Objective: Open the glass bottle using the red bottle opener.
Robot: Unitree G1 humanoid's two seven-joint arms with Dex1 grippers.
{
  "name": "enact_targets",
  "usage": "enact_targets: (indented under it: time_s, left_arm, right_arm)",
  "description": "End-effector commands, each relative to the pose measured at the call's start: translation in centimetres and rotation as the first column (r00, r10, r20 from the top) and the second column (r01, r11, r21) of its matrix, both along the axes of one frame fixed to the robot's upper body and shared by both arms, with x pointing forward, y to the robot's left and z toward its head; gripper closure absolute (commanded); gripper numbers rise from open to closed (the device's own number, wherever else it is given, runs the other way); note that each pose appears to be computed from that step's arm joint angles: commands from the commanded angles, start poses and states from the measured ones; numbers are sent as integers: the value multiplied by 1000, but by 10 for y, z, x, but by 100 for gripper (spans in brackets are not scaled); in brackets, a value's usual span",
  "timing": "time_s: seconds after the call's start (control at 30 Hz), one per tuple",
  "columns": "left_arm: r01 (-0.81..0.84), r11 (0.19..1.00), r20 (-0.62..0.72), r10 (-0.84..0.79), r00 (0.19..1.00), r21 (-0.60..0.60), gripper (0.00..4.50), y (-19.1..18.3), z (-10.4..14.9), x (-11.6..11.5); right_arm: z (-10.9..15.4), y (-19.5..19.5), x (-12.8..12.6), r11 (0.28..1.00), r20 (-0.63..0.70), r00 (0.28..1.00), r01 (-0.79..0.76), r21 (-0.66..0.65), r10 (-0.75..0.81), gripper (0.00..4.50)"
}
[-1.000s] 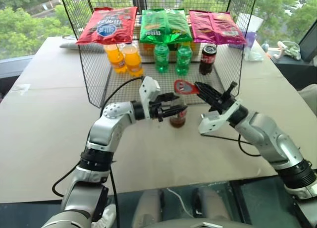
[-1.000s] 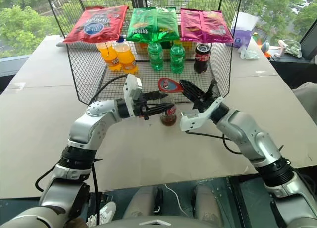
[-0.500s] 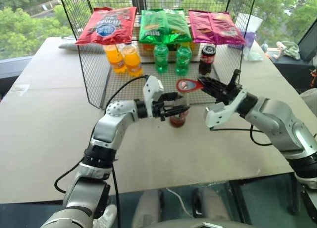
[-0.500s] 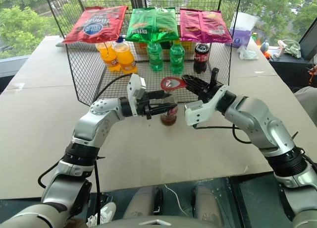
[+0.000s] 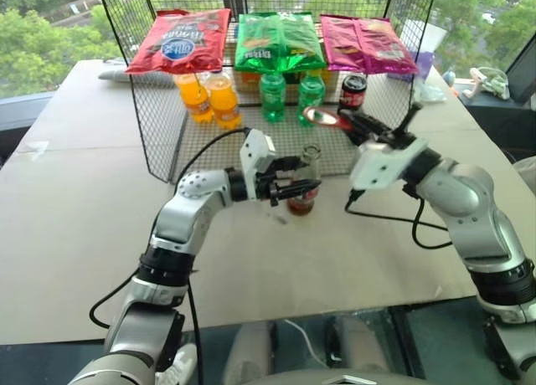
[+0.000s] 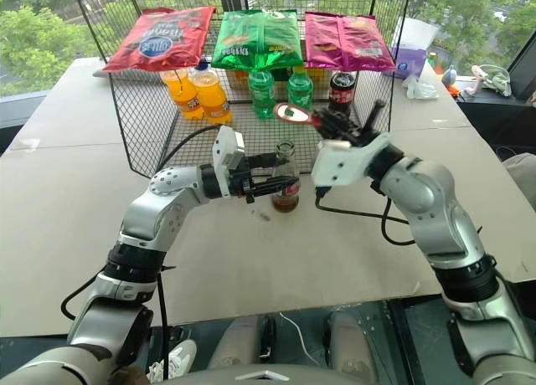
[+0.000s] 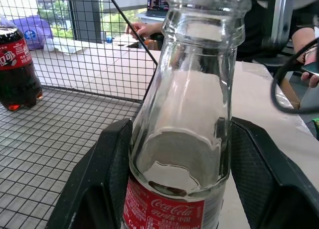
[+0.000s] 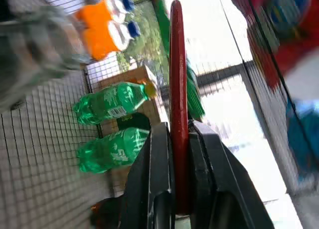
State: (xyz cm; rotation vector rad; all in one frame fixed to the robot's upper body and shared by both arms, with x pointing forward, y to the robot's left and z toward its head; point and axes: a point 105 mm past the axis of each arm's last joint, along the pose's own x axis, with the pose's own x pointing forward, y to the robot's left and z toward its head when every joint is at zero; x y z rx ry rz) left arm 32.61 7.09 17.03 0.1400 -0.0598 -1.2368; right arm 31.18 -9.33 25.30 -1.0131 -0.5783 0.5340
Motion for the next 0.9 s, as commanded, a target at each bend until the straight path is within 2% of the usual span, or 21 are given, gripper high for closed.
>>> enact_targets:
  time_s: [0.03, 0.13, 0.23, 0.27, 0.37, 0.47, 0.67, 0.7, 0.8, 0.9]
  left_arm:
    - [-90, 996, 40, 90, 995, 0, 222, 14, 4, 6]
    - [-104, 995, 48, 104, 993, -15, 222, 15, 5, 6]
    - [-110, 994, 53, 111, 992, -24, 222, 15, 5, 6]
    - [-115, 993, 56, 117, 992, -27, 222, 15, 6, 6]
    - [-136, 990, 62, 138, 988, -36, 222, 18, 8, 7]
    - [-152, 988, 64, 154, 986, -37, 222, 20, 9, 7]
    - [-160, 986, 66, 162, 985, -36, 222, 21, 8, 3]
    - [-162, 986, 66, 164, 984, -36, 222, 21, 8, 3]
    - [-165, 986, 66, 167, 984, -36, 222, 22, 8, 2]
    - [-167, 985, 66, 169, 983, -38, 222, 22, 9, 2]
  right_arm:
    - [-6, -29, -6, 968, -247, 968, 112, 226, -55, 450]
    - [-41, -35, -7, 912, -518, 855, 205, 356, 9, 450]
    - [-74, -35, -8, 879, -680, 733, 305, 366, 29, 450]
    - [-81, -32, -8, 881, -699, 714, 307, 360, 37, 450]
    - [-104, -28, -1, 825, -780, 621, 397, 401, 80, 450]
    - [-122, -23, 3, 758, -849, 497, 481, 440, 178, 450]
    - [-145, -17, -5, 753, -905, 350, 520, 403, 243, 450]
    - [-146, -16, -6, 754, -909, 337, 522, 399, 247, 406]
    - [-150, -16, -9, 758, -917, 310, 526, 385, 251, 313]
    - [-146, -19, -8, 746, -913, 322, 537, 393, 249, 180]
